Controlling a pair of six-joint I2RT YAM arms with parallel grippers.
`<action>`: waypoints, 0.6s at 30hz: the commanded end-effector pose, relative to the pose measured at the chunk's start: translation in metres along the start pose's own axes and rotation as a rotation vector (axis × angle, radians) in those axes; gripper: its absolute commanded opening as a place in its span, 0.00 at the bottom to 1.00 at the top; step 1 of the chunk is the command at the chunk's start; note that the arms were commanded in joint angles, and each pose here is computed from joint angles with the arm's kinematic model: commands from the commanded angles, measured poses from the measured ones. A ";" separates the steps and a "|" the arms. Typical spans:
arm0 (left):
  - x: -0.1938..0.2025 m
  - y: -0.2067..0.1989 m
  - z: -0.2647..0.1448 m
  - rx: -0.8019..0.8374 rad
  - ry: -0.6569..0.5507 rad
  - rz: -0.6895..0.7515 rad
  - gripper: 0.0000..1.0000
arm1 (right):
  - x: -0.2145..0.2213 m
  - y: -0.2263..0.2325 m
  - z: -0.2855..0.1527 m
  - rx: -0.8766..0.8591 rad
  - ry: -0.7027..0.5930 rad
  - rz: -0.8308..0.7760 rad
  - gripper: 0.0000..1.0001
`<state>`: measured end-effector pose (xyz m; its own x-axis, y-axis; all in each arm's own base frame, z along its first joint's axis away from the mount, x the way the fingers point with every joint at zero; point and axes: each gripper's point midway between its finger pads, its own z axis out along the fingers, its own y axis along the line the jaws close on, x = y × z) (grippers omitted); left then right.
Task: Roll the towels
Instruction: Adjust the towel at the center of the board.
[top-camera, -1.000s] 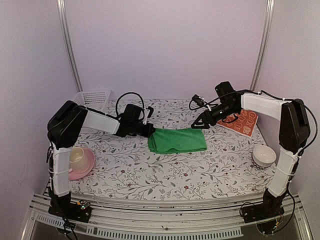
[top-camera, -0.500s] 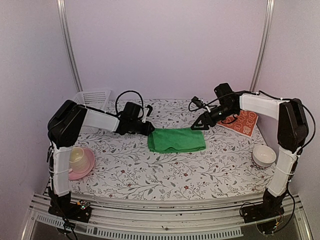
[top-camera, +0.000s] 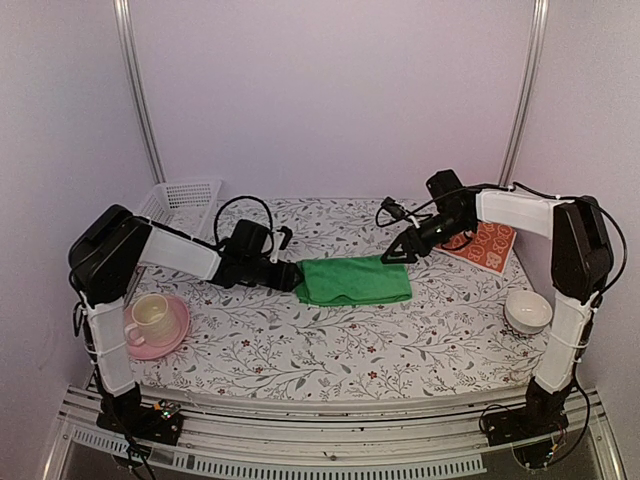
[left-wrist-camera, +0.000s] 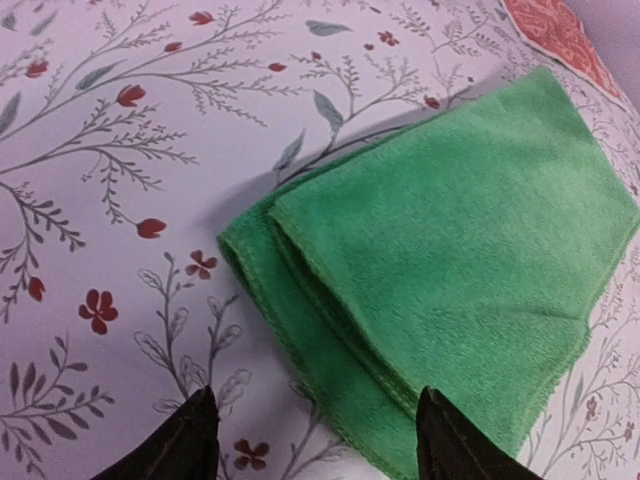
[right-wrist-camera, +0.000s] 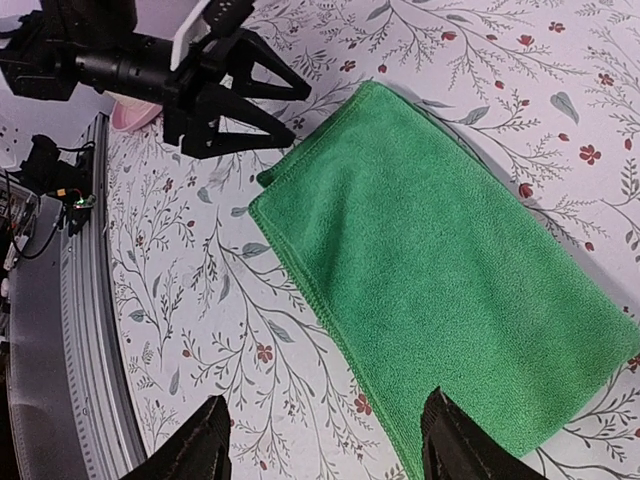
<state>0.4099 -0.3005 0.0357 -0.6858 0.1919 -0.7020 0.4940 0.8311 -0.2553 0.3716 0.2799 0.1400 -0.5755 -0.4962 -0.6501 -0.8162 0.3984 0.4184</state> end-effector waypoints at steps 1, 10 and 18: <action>-0.017 -0.050 -0.025 0.084 -0.117 0.045 0.66 | 0.015 0.002 0.015 -0.046 0.039 0.017 0.66; 0.000 -0.064 -0.013 0.103 -0.093 0.050 0.66 | 0.021 0.005 0.030 -0.043 0.079 0.006 0.66; 0.013 -0.067 -0.010 0.123 -0.079 0.017 0.64 | 0.021 0.005 0.029 -0.038 0.077 -0.001 0.65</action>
<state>0.3640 -0.3451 0.0530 -0.6289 0.1885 -0.7543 0.5761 0.7645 -0.2893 0.3594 0.2940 0.1161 -0.5817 -0.5411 -0.6073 -0.8133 0.3745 0.4453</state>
